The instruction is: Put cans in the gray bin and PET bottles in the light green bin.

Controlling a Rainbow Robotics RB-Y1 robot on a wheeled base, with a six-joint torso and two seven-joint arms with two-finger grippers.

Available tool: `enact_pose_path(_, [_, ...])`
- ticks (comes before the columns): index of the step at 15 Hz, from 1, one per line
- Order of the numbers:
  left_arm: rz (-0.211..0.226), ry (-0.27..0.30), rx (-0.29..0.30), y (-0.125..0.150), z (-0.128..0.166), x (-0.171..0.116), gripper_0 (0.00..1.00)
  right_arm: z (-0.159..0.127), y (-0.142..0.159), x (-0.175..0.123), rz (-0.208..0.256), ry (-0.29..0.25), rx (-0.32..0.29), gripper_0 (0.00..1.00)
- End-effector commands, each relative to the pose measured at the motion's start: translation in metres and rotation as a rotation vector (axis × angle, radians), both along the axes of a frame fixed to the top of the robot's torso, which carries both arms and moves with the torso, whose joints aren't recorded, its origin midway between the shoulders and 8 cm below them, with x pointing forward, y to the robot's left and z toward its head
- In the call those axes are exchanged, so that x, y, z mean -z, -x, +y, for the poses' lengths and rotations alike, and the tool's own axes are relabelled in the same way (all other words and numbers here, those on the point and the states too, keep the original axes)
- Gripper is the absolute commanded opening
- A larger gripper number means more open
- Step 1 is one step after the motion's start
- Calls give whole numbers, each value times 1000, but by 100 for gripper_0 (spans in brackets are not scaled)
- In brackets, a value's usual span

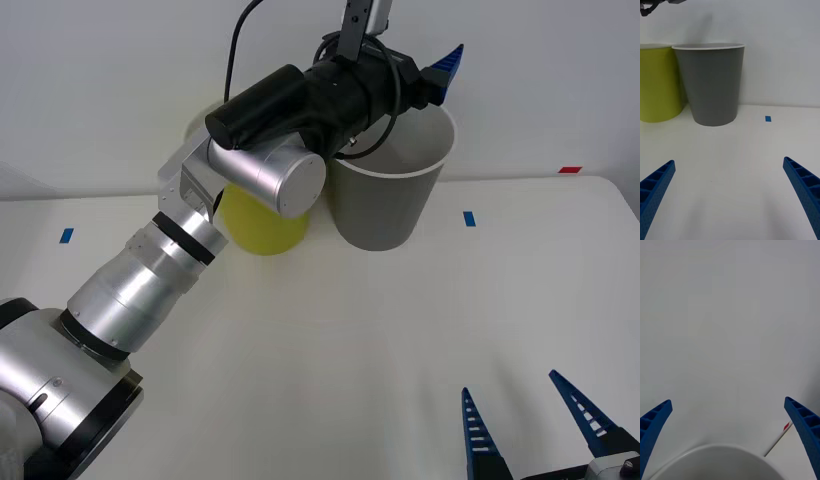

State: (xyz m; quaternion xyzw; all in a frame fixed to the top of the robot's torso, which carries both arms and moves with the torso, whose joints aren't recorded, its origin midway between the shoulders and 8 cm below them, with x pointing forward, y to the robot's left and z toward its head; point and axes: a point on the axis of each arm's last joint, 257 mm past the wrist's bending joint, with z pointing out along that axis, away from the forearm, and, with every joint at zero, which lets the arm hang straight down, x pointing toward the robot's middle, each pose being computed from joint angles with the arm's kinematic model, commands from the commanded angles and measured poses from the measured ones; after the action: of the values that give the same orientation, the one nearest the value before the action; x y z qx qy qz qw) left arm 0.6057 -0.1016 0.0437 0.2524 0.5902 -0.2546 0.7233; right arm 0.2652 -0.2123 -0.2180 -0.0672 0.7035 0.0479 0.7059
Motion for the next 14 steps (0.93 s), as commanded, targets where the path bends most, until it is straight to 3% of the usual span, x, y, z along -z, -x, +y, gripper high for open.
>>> enact_pose_path(1, [-2,1,1,0,0,-2,100,0,0,0,0,0,0,100])
enact_pose_path(4, [-26,6,13,7,-1,-15,100,0,0,0,0,0,0,100])
enact_pose_path(7, [-26,-71,22,23,10,-34,100,0,0,0,0,0,0,100])
enact_pose_path(10, [-48,-46,14,36,31,-52,100,0,0,0,0,0,0,100])
enact_pose_path(12, [-49,-73,-7,47,53,-70,100,0,0,0,0,0,0,100])
enact_pose_path(14, [-60,-64,-37,57,78,-75,100,0,0,0,0,0,0,100])
